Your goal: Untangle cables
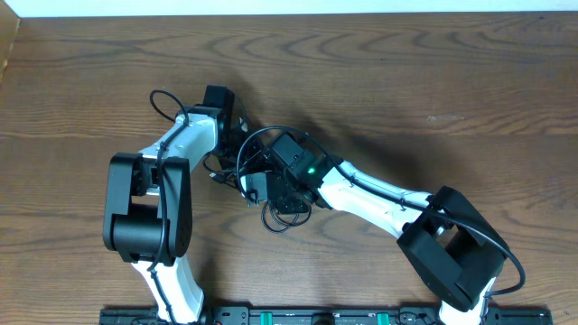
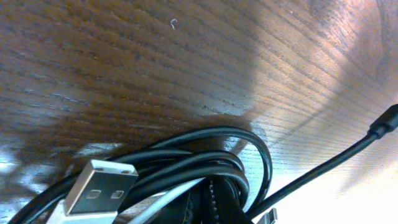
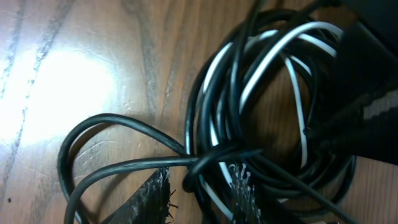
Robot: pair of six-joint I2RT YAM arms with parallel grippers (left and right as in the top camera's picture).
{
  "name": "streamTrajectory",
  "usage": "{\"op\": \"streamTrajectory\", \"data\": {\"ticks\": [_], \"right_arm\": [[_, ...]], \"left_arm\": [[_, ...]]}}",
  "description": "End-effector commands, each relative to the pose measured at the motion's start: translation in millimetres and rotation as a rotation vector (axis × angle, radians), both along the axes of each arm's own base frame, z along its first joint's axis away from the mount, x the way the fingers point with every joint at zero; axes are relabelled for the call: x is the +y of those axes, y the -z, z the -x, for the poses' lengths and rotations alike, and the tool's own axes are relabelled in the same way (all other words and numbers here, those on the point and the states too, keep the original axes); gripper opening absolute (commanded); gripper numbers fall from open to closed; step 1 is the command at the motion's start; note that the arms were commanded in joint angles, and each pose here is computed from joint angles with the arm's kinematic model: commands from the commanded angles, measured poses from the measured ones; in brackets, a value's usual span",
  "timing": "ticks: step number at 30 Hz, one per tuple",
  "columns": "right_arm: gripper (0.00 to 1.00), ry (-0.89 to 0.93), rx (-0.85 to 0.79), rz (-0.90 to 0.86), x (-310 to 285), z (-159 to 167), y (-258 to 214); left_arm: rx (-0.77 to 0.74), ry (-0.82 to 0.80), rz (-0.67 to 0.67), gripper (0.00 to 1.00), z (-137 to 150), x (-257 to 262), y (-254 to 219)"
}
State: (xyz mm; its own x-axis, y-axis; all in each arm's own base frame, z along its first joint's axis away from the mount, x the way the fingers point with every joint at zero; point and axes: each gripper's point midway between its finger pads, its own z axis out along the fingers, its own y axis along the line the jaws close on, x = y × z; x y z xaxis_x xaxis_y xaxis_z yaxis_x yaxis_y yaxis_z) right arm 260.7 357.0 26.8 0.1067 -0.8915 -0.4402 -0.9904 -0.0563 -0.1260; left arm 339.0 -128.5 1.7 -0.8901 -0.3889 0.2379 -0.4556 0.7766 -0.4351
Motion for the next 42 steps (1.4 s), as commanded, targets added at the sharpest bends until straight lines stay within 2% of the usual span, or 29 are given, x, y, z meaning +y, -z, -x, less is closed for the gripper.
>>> {"op": "streamTrajectory", "data": {"ticks": [1,9,14,18,24,25,27,28,34,42], "right_arm": [[0.31,0.072,0.026,0.019,-0.8,-0.9,8.4],[0.29,0.208,0.101,-0.081,15.8,-4.7,-0.6],[0.34,0.217,0.097,-0.083,14.8,-7.6,-0.9],[0.22,0.251,0.106,-0.103,18.0,-10.8,-1.8],[0.2,0.323,0.15,-0.101,18.4,-12.2,9.4],[0.17,0.332,0.153,-0.101,17.8,-13.6,10.3],[0.02,0.378,0.163,-0.119,16.4,-20.7,8.4],[0.01,0.407,0.17,-0.13,15.6,-24.9,7.2],[0.01,0.624,0.261,-0.167,-4.7,-50.4,6.3],[0.01,0.734,0.372,-0.219,-17.0,-63.4,2.4]], "left_arm": [[0.046,0.013,-0.126,0.08,7.7,18.3,35.3],[0.034,0.013,-0.125,0.08,4.8,18.0,35.3],[0.011,0.011,-0.122,0.08,-0.5,17.3,35.2],[0.001,0.01,-0.122,0.08,-2.9,17.2,35.3],[-0.005,0.009,-0.174,0.08,-3.7,25.2,38.5],[-0.005,0.009,-0.174,0.08,-3.7,25.2,38.5],[-0.004,0.008,-0.174,0.08,-3.8,25.6,38.5],[-0.005,0.006,-0.174,0.08,-4.2,25.9,38.4],[0.002,-0.029,-0.174,0.08,-6.6,34.6,38.4],[0.006,-0.055,-0.18,0.08,-8.4,41.4,38.8]]}}
